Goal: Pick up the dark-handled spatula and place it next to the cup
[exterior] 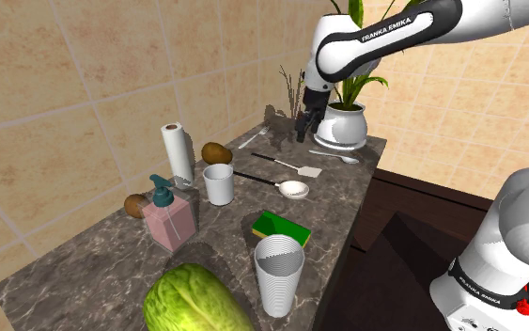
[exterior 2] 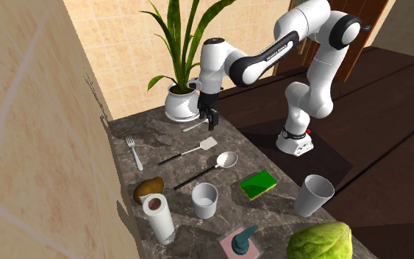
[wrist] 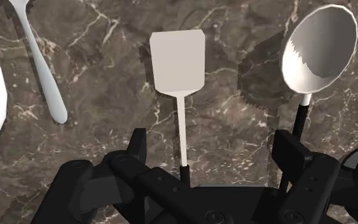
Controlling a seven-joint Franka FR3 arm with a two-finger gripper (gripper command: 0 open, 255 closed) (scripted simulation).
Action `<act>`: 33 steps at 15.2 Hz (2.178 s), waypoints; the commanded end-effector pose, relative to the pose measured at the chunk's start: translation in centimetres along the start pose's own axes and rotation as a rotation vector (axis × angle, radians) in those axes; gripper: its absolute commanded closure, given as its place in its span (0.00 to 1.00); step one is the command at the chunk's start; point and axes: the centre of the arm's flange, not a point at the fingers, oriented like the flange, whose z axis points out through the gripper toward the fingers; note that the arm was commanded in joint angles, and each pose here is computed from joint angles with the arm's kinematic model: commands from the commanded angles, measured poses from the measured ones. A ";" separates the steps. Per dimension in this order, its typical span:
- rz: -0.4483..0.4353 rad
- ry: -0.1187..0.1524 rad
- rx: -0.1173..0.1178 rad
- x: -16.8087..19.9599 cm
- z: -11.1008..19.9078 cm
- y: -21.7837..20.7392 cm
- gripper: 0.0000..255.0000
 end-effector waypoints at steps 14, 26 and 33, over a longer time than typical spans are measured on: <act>-0.074 -0.040 -0.024 8.6 12.5 0.5 0.00; -0.074 -0.040 -0.024 8.5 13.9 0.5 1.00; -0.074 -0.040 -0.024 8.5 13.9 0.5 1.00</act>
